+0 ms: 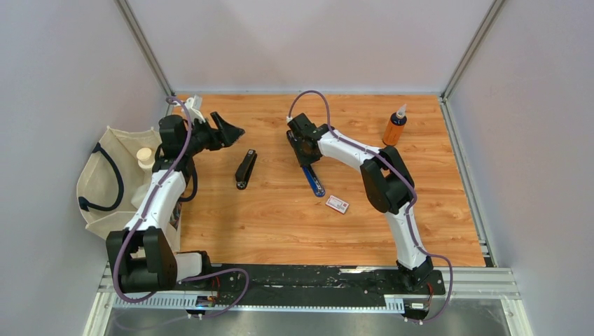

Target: Load the staples into the stapler

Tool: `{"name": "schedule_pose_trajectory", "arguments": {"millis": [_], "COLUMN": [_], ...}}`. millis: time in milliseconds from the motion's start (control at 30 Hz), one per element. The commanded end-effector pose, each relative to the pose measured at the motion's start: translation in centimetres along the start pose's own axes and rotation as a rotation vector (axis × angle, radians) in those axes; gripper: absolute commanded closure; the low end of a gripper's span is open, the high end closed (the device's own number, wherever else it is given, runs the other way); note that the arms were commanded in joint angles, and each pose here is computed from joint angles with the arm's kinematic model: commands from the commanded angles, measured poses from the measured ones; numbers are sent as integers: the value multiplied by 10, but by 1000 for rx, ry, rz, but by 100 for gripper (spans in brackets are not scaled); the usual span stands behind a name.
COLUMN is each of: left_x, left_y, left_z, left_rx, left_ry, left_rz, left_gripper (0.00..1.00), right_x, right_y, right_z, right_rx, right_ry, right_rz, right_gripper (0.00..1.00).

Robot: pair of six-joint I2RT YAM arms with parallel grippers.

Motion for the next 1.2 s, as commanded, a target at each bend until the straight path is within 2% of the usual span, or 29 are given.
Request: {"name": "schedule_pose_trajectory", "arguments": {"millis": [0,133,333,467,633,833,967,1167], "left_x": [-4,-5,-2,13,38,60,69,82], "left_y": [8,12,14,9,-16,-39,-50,-66], "left_z": [0,0,-1,-1,3,6,11,14], "left_rx": [-9,13,95,170,276,350,397,469], "left_ry": [-11,-10,-9,45,79,106,97,130], "left_rz": [54,103,265,340,289,223,167,125], "left_gripper": [16,16,16,15,15,14,14,14], "right_x": [-1,-5,-8,-10,-10,-31,-34,-27], "right_y": [23,35,45,51,37,1,-19,-43], "right_z": [-12,-29,-60,-100,-167,-223,-235,-229], "right_rx": [-95,-141,-211,-304,-429,-550,-547,-513], "right_ry": [-27,-35,-16,27,152,154,210,287], "right_rz": [6,-20,-62,-137,-321,-412,-459,-519], "right_gripper": [65,50,35,27,21,14,14,13]}}
Point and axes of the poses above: each gripper's point midway between its finger pads, its own z axis out along the fingers, its own x axis along the line the jaws close on, y = z × x, the point moved 7 cm from there along -z, back along the fingers, and after that the axes turned 15 degrees about -z, right-handed, at the moved point
